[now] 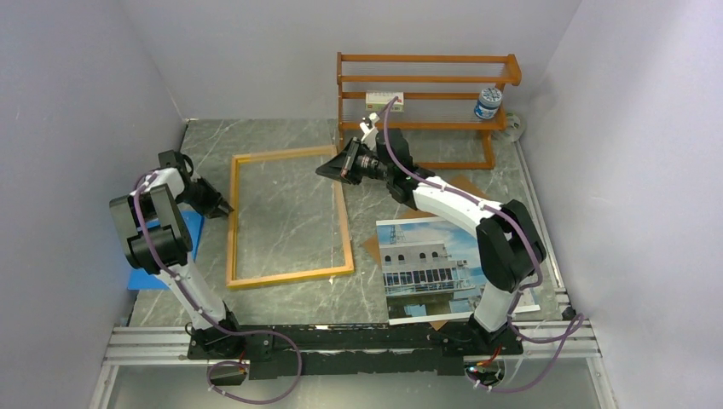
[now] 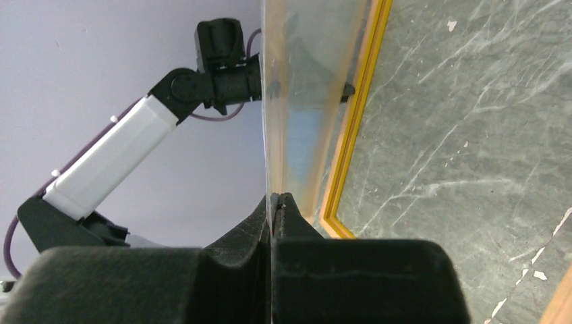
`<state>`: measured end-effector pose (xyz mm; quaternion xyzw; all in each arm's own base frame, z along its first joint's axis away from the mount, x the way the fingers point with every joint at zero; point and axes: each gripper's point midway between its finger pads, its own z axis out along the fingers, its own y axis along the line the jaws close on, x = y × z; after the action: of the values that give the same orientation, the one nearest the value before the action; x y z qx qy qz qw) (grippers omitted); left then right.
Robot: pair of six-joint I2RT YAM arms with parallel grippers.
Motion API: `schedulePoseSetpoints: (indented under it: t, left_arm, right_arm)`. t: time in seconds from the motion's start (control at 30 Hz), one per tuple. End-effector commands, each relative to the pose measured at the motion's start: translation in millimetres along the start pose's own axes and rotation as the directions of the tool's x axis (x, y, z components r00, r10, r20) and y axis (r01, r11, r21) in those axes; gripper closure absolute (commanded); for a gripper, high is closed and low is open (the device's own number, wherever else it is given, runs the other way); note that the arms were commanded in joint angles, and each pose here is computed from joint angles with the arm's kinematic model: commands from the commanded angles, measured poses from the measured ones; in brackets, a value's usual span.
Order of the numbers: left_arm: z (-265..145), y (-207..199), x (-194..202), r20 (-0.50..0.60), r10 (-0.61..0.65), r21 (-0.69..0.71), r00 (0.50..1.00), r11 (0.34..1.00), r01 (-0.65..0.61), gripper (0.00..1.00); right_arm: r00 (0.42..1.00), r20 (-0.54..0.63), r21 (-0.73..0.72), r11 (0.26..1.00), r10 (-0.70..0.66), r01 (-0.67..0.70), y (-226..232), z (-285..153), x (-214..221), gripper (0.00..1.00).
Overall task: Put the photo into the frame
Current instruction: Place the photo frame item in the photo frame.
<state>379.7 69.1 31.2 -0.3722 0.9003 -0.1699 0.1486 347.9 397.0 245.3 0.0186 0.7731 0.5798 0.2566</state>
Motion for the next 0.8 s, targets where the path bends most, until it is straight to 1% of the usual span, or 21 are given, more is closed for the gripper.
schedulePoseSetpoints:
  t: [0.0,0.07,0.1,0.17,0.27,0.33,0.4,0.47,0.57,0.63,0.77]
  left_arm:
    - [-16,7,34,-0.059,-0.023,-0.029,0.998,0.999,0.021,0.71]
    - [-18,12,41,-0.061,-0.017,-0.043,0.998,0.999,0.015,0.70]
    - [-20,15,42,-0.055,-0.012,-0.055,0.998,0.998,0.009,0.68]
    - [-26,20,41,-0.036,0.000,-0.083,0.999,0.997,-0.002,0.61]
    - [-40,22,32,0.016,0.021,-0.122,1.000,0.992,-0.019,0.49]
    - [-51,21,24,0.059,0.025,-0.140,0.998,0.990,-0.017,0.44]
    - [-59,18,19,0.092,0.031,-0.141,0.995,0.990,-0.017,0.46]
    - [-63,17,16,0.112,0.031,-0.141,0.993,0.990,-0.015,0.54]
    - [-63,18,15,0.114,0.035,-0.152,0.993,0.988,-0.017,0.63]
    - [-61,21,16,0.106,0.037,-0.162,0.994,0.987,-0.020,0.65]
    - [-59,23,14,0.107,0.042,-0.169,0.993,0.985,-0.024,0.64]
  right_arm:
    - [0.999,0.043,-0.085,0.996,-0.007,0.011,29,6,-10,1.00]
    - [0.999,0.032,-0.084,0.996,-0.001,0.004,27,10,-6,1.00]
    - [1.000,0.027,-0.082,0.997,0.000,0.002,26,12,-4,1.00]
    - [1.000,0.013,-0.079,0.997,0.002,-0.001,25,16,2,1.00]
    - [1.000,-0.004,-0.054,0.998,0.011,-0.011,12,23,8,1.00]
    - [1.000,-0.008,-0.037,0.999,0.018,-0.019,1,26,11,1.00]
    - [0.999,-0.008,-0.023,0.999,0.031,-0.031,-8,31,13,1.00]
    - [0.999,-0.001,-0.002,0.999,0.044,-0.044,-15,38,15,1.00]
    - [0.998,0.003,-0.021,0.998,0.057,-0.057,-12,46,15,1.00]
    - [0.999,0.007,-0.013,0.999,0.044,-0.043,-15,51,13,1.00]
    - [1.000,0.005,-0.012,1.000,0.020,-0.020,-19,57,12,1.00]
